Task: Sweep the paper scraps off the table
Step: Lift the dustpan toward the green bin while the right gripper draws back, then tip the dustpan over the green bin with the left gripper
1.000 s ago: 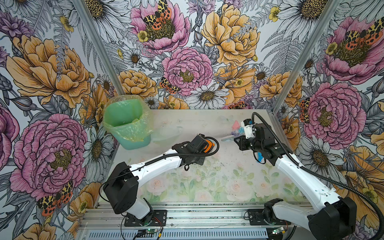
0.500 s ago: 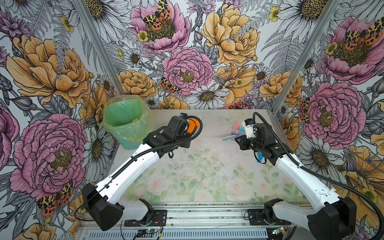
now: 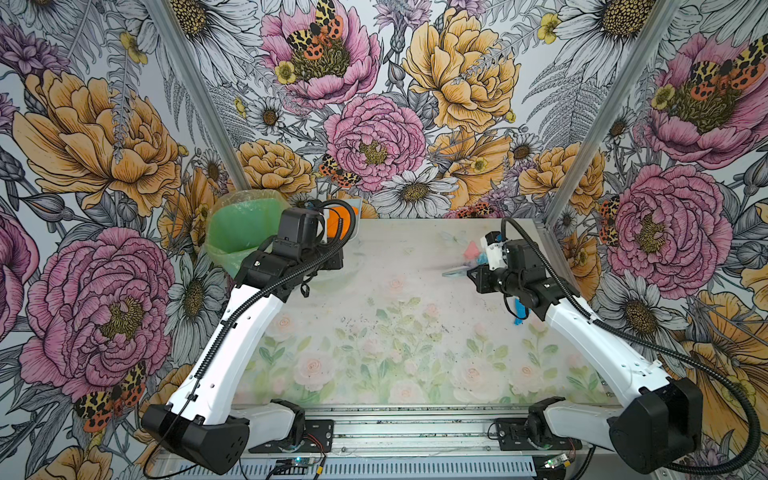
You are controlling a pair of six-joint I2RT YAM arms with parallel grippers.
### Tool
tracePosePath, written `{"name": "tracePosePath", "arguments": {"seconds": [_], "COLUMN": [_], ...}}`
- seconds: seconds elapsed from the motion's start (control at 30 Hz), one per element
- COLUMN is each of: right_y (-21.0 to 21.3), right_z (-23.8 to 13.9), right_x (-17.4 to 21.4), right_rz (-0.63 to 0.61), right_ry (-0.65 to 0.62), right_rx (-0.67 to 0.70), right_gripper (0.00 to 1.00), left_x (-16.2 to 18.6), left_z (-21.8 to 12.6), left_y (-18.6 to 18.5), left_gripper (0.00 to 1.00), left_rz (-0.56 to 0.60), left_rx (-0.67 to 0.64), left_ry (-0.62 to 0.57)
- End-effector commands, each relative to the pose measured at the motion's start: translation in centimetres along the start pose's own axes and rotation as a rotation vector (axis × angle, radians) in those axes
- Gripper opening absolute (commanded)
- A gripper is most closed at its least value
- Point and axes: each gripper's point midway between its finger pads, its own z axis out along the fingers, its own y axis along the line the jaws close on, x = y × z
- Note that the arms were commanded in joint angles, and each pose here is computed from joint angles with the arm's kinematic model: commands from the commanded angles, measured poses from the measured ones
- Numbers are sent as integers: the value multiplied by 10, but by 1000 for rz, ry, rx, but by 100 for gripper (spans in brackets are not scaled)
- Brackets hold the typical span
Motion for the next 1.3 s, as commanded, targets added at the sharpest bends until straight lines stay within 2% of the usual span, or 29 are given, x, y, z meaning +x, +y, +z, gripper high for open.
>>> {"name": "tracePosePath", "arguments": {"seconds": [0.0, 0.4, 0.83, 1.27], "right_y": [5, -8, 0, 11], "right_z": [2, 29, 60, 64], "right_x": [-17, 15, 3, -4], "right_rz": [16, 37, 30, 28], "right_ry": [-31, 60, 96, 91], "right_rx": [-26, 1, -56, -56], "right_gripper": [0, 0, 0, 0], "left_x": [-13, -42, -60, -76], "left_z": [-8, -13, -2, 0], "left_y": [5, 62, 119, 129], "left_gripper": [0, 0, 0, 0], "left_rz": [-44, -165, -365, -432], "left_rx": [27, -9, 55, 161], "left_ry": [-21, -65, -74, -114]}}
